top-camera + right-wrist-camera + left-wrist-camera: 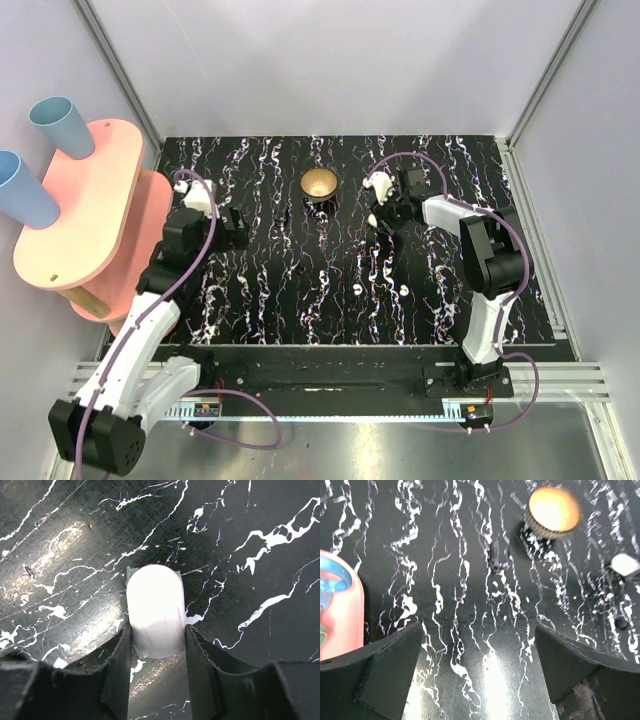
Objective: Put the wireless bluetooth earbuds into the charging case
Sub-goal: Pick up the charging case from the center of the board, then pass from the right arm to the left
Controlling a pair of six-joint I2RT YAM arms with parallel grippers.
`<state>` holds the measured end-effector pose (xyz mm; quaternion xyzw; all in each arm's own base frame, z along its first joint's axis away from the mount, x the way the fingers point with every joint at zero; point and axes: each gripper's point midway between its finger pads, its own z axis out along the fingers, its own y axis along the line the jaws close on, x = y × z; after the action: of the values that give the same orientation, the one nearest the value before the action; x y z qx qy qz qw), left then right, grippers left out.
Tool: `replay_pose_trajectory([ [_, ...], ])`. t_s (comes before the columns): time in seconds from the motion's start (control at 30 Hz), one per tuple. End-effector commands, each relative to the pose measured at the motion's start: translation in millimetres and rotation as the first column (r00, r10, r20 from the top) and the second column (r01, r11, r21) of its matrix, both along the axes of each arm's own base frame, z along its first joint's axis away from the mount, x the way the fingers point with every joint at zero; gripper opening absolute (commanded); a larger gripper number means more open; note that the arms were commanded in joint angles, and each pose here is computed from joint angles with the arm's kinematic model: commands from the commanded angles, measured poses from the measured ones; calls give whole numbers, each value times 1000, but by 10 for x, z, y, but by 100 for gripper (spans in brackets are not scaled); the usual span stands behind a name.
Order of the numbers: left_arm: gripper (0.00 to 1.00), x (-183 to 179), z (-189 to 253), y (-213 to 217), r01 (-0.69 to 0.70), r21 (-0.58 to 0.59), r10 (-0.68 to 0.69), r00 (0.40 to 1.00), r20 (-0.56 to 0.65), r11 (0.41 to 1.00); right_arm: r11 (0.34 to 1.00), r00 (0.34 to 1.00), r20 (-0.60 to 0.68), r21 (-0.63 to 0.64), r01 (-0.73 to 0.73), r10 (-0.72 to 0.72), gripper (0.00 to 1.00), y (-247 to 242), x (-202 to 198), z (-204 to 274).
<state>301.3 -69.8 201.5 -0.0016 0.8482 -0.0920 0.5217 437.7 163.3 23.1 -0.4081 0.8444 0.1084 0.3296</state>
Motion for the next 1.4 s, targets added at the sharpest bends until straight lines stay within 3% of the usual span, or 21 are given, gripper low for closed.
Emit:
replay_pose_trajectory([
  [0.0,99,18,424,-126,81,-44,-70,976,207,996,997,992,114,60,38,-44,21,52,152,516],
  [0.03,99,-7,466,-157,101,-52,-87,970,227,994,997,992,113,70,43,-51,15,64,143,546],
  [0.17,99,-28,544,-228,131,-100,-99,956,277,986,991,982,179,126,34,-57,14,127,71,904],
  [0.33,99,-91,627,-378,149,-281,-74,962,261,948,972,972,234,230,-43,-13,14,293,-251,1359],
  [0.37,99,-112,635,-432,172,-301,-94,962,254,938,962,956,294,260,-80,0,13,341,-326,1615],
  [0.5,99,-256,792,-895,414,-395,-321,905,280,820,923,917,390,315,-220,85,13,636,-784,1911],
  [0.7,99,-356,1034,-1326,577,-477,-523,813,257,663,896,857,509,337,-287,83,10,801,-1152,2302],
  [0.87,99,-431,1183,-1587,640,-480,-597,758,264,600,874,811,573,326,-361,121,10,949,-1471,2491],
  [1.0,99,-530,1227,-1806,679,-487,-652,713,259,549,891,801,588,299,-342,110,10,930,-1499,2515],
  [1.17,99,-590,1197,-1990,703,-483,-689,681,247,522,892,792,597,279,-356,129,11,981,-1521,2539],
  [1.37,97,-490,1100,-2092,675,-487,-667,710,226,554,882,790,596,285,-374,143,11,1084,-1567,2527],
])
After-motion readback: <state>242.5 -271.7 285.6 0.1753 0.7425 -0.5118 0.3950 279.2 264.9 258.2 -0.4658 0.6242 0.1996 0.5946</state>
